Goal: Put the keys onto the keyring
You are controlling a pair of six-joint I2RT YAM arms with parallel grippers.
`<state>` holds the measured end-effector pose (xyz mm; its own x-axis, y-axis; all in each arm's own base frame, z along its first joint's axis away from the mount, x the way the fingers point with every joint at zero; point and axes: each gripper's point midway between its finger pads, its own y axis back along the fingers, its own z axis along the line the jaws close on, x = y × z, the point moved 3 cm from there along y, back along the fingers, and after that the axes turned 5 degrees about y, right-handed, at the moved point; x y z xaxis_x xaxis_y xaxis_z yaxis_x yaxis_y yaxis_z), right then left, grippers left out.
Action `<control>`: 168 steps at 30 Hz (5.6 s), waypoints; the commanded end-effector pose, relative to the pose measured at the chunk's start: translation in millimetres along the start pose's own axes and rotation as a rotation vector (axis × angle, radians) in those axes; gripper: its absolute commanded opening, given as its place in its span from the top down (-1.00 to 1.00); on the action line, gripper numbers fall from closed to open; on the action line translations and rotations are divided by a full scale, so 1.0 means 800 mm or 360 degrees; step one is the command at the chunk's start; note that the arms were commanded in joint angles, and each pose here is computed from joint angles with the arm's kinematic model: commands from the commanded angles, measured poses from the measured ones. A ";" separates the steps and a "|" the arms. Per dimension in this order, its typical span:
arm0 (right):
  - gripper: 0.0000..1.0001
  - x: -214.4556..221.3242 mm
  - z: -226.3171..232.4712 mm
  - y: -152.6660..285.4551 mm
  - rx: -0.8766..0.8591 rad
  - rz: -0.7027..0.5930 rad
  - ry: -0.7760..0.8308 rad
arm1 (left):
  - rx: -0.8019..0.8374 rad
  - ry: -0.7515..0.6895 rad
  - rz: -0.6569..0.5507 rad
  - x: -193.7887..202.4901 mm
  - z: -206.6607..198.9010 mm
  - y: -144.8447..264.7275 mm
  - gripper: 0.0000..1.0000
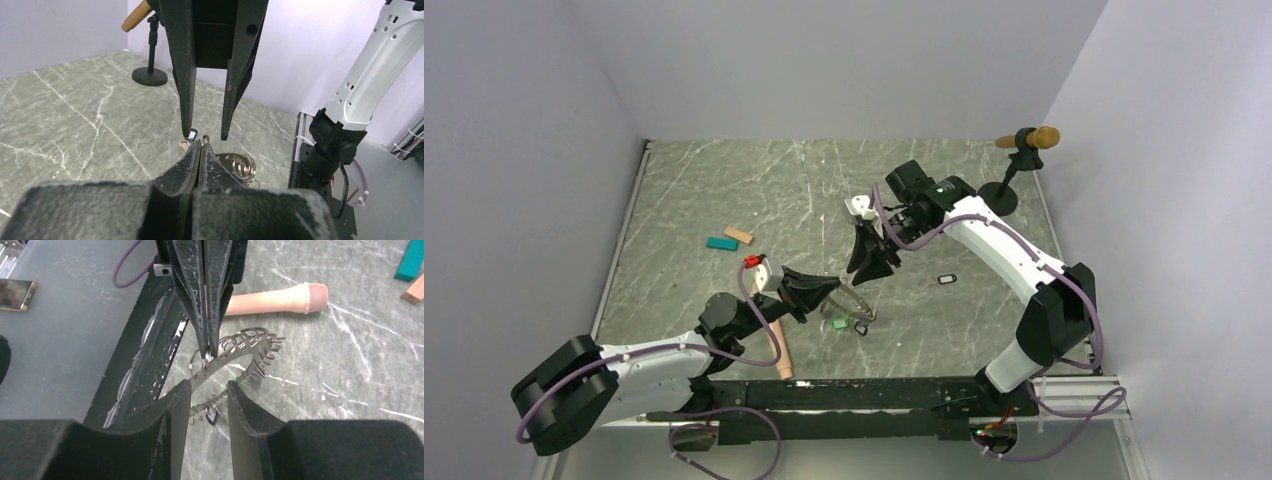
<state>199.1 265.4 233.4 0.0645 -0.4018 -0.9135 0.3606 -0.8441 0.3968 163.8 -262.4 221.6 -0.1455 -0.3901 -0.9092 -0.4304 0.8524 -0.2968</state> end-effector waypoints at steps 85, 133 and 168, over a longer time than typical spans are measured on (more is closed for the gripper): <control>1.00 -0.005 0.012 -0.012 -0.0113 0.0038 0.0096 | -0.0017 -0.0186 0.0035 -0.032 0.004 0.045 -0.19; 1.00 0.007 0.035 -0.024 -0.0101 0.0182 0.0567 | 0.0169 -0.0611 0.0541 0.013 0.009 0.012 0.35; 1.00 0.006 0.034 -0.026 -0.0111 0.0162 0.0535 | 0.0404 -0.0508 0.0429 0.023 -0.019 0.015 0.22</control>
<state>167.6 262.9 209.5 0.3960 -0.4068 -0.8233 0.3783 -0.7447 0.5499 150.3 -263.0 194.7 0.0578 -0.0053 -0.9983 -0.2218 0.9749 -0.0180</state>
